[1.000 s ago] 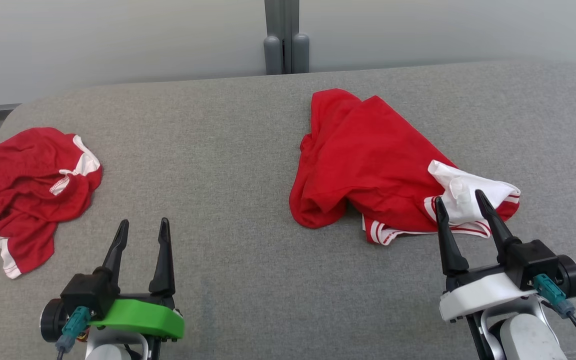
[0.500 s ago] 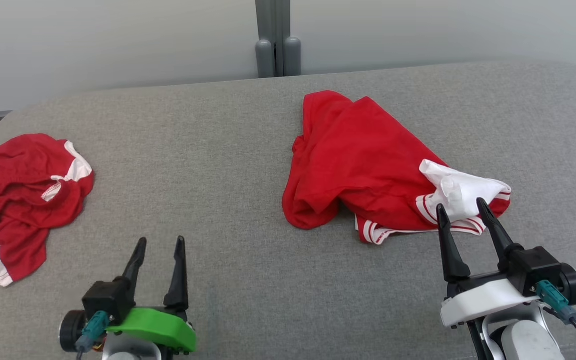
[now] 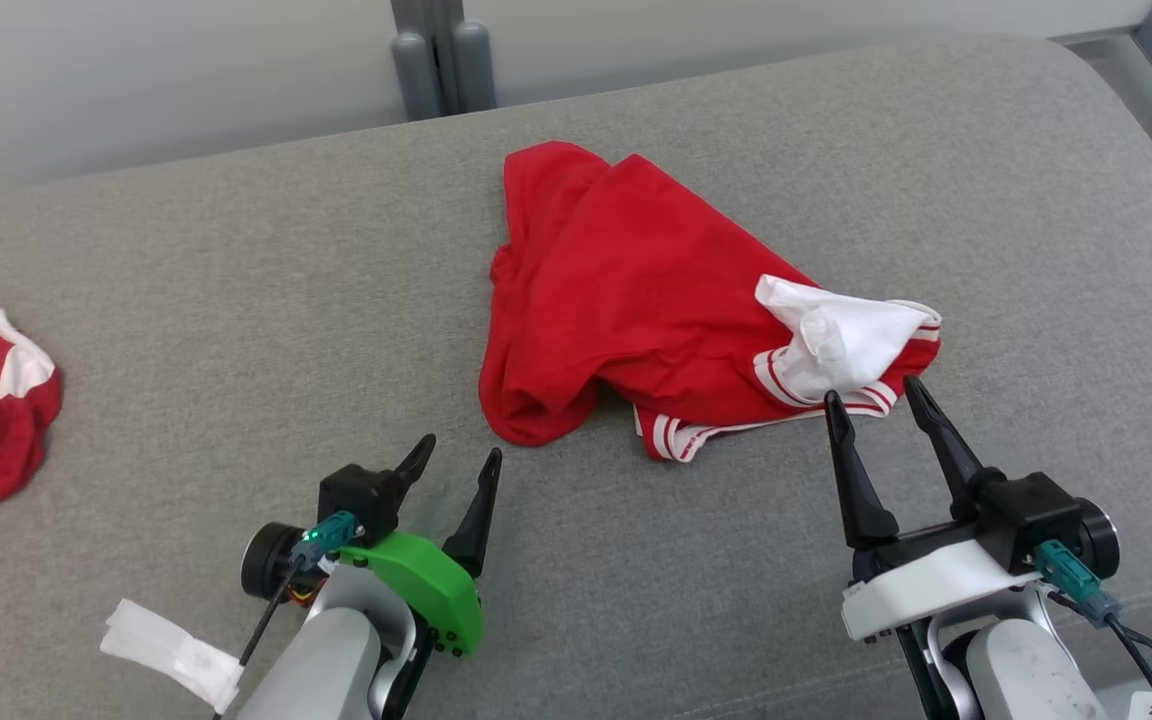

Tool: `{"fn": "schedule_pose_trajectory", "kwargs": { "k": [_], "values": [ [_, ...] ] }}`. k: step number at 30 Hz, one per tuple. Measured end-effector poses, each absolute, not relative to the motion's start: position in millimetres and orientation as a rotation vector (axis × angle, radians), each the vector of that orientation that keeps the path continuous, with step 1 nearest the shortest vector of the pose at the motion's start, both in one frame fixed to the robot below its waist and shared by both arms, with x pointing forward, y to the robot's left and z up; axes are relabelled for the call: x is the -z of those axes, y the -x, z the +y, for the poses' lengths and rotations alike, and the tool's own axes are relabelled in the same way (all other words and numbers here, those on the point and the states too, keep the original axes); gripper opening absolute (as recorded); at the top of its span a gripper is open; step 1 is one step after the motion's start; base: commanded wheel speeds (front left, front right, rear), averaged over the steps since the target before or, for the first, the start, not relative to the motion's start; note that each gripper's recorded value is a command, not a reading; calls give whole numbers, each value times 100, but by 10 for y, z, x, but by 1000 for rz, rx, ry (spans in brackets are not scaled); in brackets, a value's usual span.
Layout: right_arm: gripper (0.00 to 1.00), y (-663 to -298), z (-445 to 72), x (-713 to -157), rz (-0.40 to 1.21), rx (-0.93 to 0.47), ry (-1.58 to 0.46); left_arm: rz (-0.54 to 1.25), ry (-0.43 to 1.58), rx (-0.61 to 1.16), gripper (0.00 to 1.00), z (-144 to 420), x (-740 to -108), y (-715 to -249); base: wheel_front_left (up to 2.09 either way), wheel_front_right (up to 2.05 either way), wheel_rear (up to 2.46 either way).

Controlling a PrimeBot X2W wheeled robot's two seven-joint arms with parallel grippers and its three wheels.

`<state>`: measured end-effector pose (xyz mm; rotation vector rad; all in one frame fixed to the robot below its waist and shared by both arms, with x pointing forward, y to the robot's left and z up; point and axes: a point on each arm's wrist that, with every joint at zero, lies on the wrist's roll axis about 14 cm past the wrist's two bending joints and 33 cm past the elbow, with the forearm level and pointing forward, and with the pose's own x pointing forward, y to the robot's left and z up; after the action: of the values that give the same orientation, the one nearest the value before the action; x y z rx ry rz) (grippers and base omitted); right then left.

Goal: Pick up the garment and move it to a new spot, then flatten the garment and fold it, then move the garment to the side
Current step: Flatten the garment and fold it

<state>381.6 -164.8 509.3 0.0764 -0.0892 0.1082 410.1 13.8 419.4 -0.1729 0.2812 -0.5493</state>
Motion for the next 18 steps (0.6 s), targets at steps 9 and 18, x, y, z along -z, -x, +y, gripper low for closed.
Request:
{"fn": "schedule_pose_trajectory", "kwargs": {
  "k": [9, 18],
  "values": [
    [100, -3769, -1822, -5004, -60, -53, -77, 374, 193, 588, 100, -124, -3948, -4335, 0, 0, 0],
    [100, -3741, -1987, -4913, -31, -1, -73, 404, 202, 614, 100, -331, -3867, -4516, 0, 0, 0]
  ]
}}
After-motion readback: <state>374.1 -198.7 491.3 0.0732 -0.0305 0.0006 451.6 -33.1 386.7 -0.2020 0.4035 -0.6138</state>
